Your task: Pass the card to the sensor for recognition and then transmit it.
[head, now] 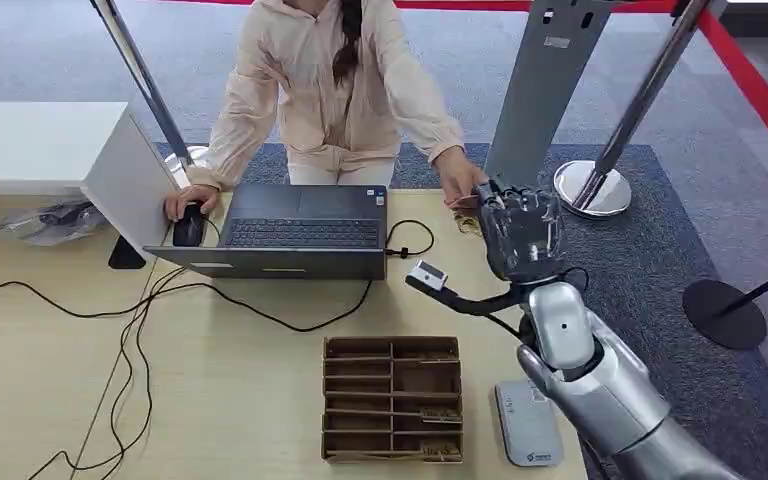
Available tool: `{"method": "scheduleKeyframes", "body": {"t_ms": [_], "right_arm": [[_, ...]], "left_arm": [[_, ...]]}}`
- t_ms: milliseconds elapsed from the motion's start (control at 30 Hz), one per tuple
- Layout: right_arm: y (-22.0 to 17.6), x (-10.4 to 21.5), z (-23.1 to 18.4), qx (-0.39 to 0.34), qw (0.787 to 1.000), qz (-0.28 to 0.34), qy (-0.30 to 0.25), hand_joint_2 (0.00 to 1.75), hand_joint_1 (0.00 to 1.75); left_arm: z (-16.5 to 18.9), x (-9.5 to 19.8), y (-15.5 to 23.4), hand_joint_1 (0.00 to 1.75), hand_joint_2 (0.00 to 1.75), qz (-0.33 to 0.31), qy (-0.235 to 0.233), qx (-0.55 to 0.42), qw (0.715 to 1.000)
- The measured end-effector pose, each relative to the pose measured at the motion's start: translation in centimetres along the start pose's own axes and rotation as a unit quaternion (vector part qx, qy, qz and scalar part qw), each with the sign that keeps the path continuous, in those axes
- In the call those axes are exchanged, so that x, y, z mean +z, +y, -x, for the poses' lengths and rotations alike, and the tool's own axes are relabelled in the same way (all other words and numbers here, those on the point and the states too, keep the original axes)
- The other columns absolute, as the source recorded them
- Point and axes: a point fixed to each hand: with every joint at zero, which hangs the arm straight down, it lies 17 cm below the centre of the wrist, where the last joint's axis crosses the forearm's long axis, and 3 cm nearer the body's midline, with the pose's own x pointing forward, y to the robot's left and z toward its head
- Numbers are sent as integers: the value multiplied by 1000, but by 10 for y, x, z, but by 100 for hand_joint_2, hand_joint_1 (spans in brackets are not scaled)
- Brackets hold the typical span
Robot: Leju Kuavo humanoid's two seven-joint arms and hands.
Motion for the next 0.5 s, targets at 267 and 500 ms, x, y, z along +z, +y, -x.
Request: {"method": "scheduleKeyframes", "body": {"t_ms": [267,500], "right_arm": [[2,2,-3,-7,1000,-4,0,175,175],[0,1,3,-24,1000,-3,16,175,175]], "left_arm": [[1,0,1,0,0,-1,1,2,1000],[1,0,1,0,0,-1,2,6,1000]]}}
